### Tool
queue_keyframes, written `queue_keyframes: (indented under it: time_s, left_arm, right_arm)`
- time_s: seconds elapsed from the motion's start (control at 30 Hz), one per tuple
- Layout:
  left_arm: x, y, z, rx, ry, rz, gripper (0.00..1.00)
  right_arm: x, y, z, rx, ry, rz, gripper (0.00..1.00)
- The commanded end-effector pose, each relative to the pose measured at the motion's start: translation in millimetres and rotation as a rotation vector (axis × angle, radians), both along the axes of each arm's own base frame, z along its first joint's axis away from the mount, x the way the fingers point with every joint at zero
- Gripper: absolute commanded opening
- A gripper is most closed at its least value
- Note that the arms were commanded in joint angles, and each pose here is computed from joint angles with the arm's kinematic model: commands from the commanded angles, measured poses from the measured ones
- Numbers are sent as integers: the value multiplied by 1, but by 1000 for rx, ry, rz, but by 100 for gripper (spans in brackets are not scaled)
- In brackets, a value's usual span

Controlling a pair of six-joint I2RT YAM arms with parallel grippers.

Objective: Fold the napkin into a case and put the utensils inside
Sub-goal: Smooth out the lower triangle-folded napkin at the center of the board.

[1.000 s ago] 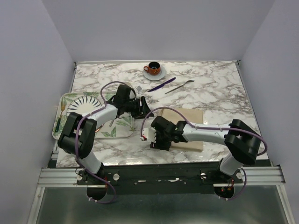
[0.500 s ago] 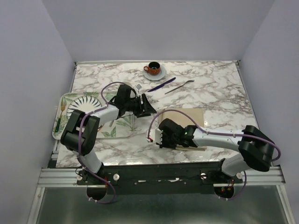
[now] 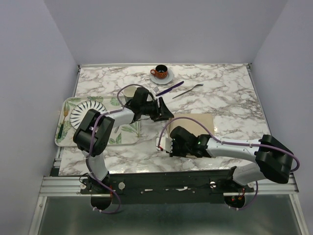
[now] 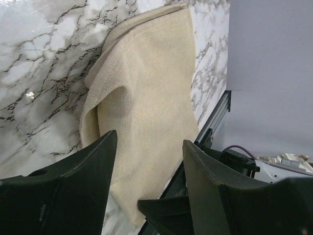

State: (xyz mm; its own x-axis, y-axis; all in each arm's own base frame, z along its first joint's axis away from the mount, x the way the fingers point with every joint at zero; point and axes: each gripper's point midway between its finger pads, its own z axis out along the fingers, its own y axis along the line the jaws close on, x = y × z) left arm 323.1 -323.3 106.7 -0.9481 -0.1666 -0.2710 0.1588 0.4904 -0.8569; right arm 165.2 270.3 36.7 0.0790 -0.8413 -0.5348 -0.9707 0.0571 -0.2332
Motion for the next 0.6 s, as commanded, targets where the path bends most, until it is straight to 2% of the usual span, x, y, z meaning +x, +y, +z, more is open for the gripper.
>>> queue_keyframes:
  time_s: [0.0, 0.2, 0.57]
  left_arm:
    - [6, -14, -6, 6, 3, 8, 64]
    - [5, -21, -17, 26, 24, 5, 64]
    - [26, -30, -44, 56, 73, 48, 63]
  right_arm:
    - [5, 0, 4, 18, -48, -2, 1]
    - [4, 0, 3, 22, -44, 4, 1]
    - [-7, -3, -3, 20, -18, 60, 1]
